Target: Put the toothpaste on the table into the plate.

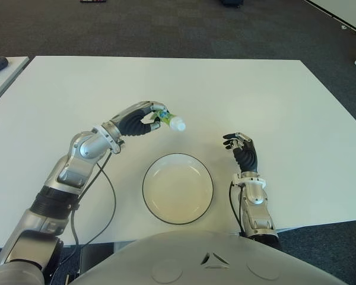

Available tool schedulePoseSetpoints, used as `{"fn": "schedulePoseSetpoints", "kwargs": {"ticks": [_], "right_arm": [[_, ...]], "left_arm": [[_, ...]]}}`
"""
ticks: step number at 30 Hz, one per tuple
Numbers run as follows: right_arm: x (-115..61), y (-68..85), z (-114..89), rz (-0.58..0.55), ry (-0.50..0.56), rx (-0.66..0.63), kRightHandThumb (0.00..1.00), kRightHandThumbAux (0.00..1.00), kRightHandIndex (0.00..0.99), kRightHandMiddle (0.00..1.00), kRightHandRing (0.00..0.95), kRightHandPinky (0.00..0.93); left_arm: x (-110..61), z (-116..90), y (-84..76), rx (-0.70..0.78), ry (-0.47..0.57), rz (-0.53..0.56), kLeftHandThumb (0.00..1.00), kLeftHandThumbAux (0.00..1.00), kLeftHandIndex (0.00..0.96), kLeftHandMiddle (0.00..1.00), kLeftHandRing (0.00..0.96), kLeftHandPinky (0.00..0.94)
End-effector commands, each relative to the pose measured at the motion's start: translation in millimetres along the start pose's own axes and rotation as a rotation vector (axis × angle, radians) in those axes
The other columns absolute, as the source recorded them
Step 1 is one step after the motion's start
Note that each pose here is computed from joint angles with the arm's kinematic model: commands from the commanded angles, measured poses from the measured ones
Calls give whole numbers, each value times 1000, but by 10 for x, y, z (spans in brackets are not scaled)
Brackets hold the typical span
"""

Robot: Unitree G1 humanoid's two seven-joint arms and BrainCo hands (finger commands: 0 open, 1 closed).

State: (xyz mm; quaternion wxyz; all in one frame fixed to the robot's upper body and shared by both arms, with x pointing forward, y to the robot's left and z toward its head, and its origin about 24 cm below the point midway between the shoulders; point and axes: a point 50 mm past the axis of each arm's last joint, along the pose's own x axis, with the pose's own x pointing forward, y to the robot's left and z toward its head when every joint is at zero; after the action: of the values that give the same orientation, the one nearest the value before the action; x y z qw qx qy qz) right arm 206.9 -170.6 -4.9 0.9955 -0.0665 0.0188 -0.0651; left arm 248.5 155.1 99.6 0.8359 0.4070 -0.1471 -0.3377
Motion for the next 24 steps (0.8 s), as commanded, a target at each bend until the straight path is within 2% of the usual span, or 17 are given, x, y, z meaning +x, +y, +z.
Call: {"fn": "schedulePoseSetpoints", "kwargs": {"ticks": [1, 6, 10, 13, 17, 24], "right_arm": [[1, -8, -5, -3, 6, 5, 846, 681, 480, 452, 488, 473], [2, -14, -8, -9, 12, 12, 845, 681, 474, 454, 490, 473], [4, -16, -8, -10, 14, 15, 845, 682, 471, 454, 490, 473], [6, -14, -8, -10, 14, 16, 845, 681, 472, 454, 490, 474], [12, -9, -3, -8, 10, 16, 846, 681, 476, 453, 492, 477], [19, -12, -5, -9, 9, 16, 846, 682, 476, 451, 485, 465]], "left_arm": [[-51, 94, -96, 9, -56, -80, 718, 706, 442, 899, 873, 855], [-127, 215, -304, 61, -119, -209, 717, 706, 442, 890, 862, 847], [-144, 274, -395, 99, -153, -309, 715, 707, 442, 877, 851, 846], [-141, 269, -466, 118, -159, -376, 714, 707, 442, 874, 851, 854], [-113, 200, -669, 155, -181, -492, 713, 708, 442, 884, 863, 870], [-118, 190, -716, 242, -236, -555, 712, 708, 442, 859, 842, 830]]}}
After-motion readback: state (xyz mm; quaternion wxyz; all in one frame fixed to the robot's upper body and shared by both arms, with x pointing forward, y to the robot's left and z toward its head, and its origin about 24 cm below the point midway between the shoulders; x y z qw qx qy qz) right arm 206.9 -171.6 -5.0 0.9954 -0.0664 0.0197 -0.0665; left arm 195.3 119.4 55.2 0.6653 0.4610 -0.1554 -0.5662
